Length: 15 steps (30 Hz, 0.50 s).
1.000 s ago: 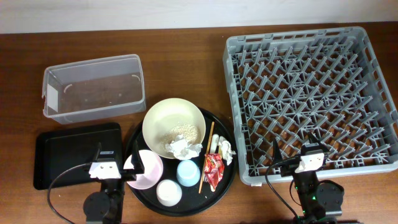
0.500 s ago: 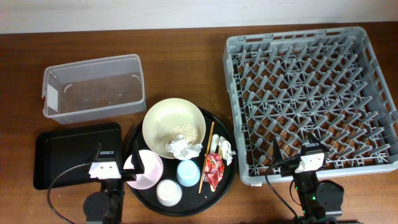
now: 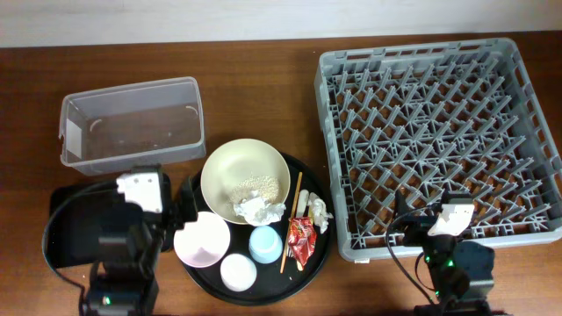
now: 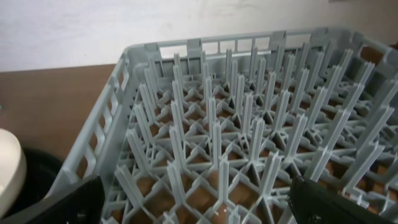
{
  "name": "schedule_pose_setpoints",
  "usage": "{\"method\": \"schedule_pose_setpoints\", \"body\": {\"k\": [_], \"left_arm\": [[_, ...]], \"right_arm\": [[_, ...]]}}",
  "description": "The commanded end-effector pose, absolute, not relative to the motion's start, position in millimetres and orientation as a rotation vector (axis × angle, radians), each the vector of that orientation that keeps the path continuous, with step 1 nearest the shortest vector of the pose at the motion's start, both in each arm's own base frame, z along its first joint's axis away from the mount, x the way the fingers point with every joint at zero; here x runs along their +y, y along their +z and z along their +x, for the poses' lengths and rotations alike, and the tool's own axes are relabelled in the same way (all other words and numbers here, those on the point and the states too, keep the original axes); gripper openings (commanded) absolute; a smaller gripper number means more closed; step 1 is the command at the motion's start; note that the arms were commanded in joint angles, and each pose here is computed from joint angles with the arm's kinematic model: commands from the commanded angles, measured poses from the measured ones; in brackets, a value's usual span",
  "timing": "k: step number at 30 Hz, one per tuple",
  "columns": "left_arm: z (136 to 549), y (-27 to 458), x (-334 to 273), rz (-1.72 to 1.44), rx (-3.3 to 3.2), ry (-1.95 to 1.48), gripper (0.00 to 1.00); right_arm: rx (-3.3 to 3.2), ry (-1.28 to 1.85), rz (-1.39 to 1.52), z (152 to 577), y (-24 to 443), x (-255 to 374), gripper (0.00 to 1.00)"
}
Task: Sort waste into correct bins and load items into the dishwasher rack
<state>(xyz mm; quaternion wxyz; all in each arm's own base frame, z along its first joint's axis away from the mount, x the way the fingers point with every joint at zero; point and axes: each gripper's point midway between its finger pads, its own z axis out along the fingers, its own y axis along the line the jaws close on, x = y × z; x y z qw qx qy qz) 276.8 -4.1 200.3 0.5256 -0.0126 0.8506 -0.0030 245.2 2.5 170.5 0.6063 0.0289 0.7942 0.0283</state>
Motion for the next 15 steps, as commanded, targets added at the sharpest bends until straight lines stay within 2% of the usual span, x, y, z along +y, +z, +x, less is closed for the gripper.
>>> {"method": "schedule_pose_setpoints", "body": {"k": [1, 3, 6, 9, 11, 13, 14, 15], "left_arm": [[297, 221, -17, 0.030, 2.136, -0.072, 0.99], [305, 225, -19, 0.034, 2.258, -0.081, 0.99], [286, 209, -20, 0.035, 2.488, -0.090, 0.99], [293, 219, -44, 0.098, 2.431, -0.260, 0.99], [300, 220, -69, 0.169, 2.407, -0.416, 0.90], [305, 191, -97, 0.259, 2.503, -0.464, 0.92], [303, 165, -117, 0.334, 2.587, -0.487, 0.97], [299, 137, -136, 0.405, 2.679, -0.506, 0.97]], "right_arm": [[1.924, 0.055, 0.094, 256, 193, -1, 0.98], [2.076, 0.047, 0.099, 267, 190, -1, 0.98], [2.449, -0.024, 0.119, 271, 169, -8, 0.98], [2.636, -0.031, 0.120, 280, 158, -7, 0.98], [2.665, -0.026, 0.119, 281, 151, -6, 0.98], [2.666, -0.012, 0.117, 281, 151, -4, 0.98], [2.666, -0.012, 0.117, 281, 151, -4, 0.98], [2.667, -0.012, 0.117, 280, 151, -4, 0.98]]}}
